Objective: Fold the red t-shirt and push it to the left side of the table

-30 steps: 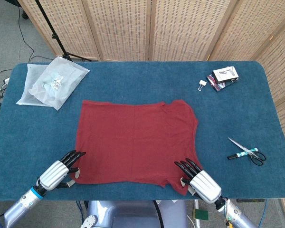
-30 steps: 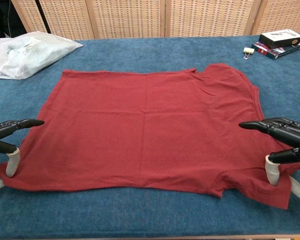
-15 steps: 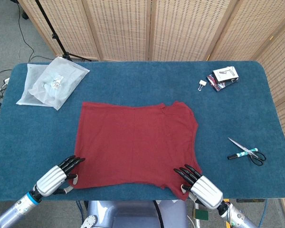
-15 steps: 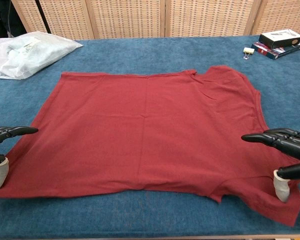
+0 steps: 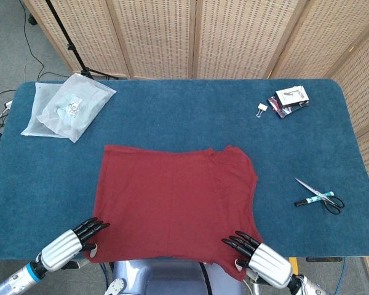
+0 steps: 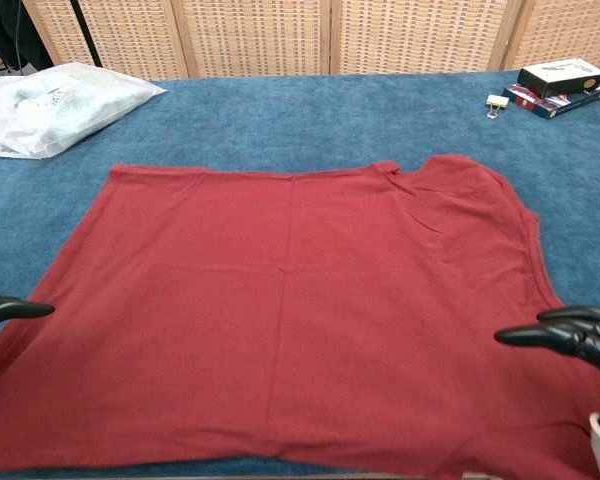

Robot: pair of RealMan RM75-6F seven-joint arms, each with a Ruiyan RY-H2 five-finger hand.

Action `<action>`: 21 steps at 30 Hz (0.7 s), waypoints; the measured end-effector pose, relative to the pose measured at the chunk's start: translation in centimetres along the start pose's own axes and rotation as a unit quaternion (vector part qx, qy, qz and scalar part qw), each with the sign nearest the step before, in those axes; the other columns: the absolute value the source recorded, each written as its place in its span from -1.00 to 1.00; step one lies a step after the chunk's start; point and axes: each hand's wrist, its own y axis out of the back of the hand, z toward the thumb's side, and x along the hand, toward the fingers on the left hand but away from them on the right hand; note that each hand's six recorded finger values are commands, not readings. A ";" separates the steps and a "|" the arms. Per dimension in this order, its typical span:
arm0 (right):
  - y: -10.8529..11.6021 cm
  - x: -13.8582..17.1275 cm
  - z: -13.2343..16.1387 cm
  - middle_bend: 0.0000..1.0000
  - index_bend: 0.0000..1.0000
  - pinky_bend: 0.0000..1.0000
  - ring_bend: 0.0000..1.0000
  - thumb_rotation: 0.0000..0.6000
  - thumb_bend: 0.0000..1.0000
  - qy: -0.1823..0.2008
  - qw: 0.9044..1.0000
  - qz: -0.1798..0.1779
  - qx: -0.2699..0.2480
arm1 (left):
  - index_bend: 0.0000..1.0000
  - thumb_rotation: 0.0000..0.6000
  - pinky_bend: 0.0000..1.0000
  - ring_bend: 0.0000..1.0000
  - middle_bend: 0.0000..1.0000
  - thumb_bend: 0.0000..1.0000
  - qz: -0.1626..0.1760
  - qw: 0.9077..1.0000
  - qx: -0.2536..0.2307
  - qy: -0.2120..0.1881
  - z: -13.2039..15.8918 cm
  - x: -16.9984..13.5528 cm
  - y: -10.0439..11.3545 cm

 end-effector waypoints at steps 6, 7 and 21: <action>0.1 1.3 1.5 -1.00 0.23 -1.00 -1.00 1.00 0.14 0.027 1.000 0.010 -0.006 | 0.41 1.00 -1.00 -1.00 -1.00 -0.12 -0.005 1.000 -0.011 -0.014 1.0 -1.1 -0.3; 0.1 1.5 1.7 -1.00 0.23 -1.00 -1.00 1.00 0.14 0.030 0.999 0.010 -0.007 | 0.41 1.00 -1.00 -1.00 -1.00 -0.12 -0.004 1.000 -0.013 -0.015 1.2 -1.3 -0.3; -0.3 4.2 3.1 -1.00 0.25 -1.00 -1.00 1.00 0.14 0.052 0.998 0.027 -0.011 | 0.41 1.00 -1.00 -1.00 -1.00 -0.12 -0.015 0.999 -0.034 -0.021 2.0 -4.0 -1.1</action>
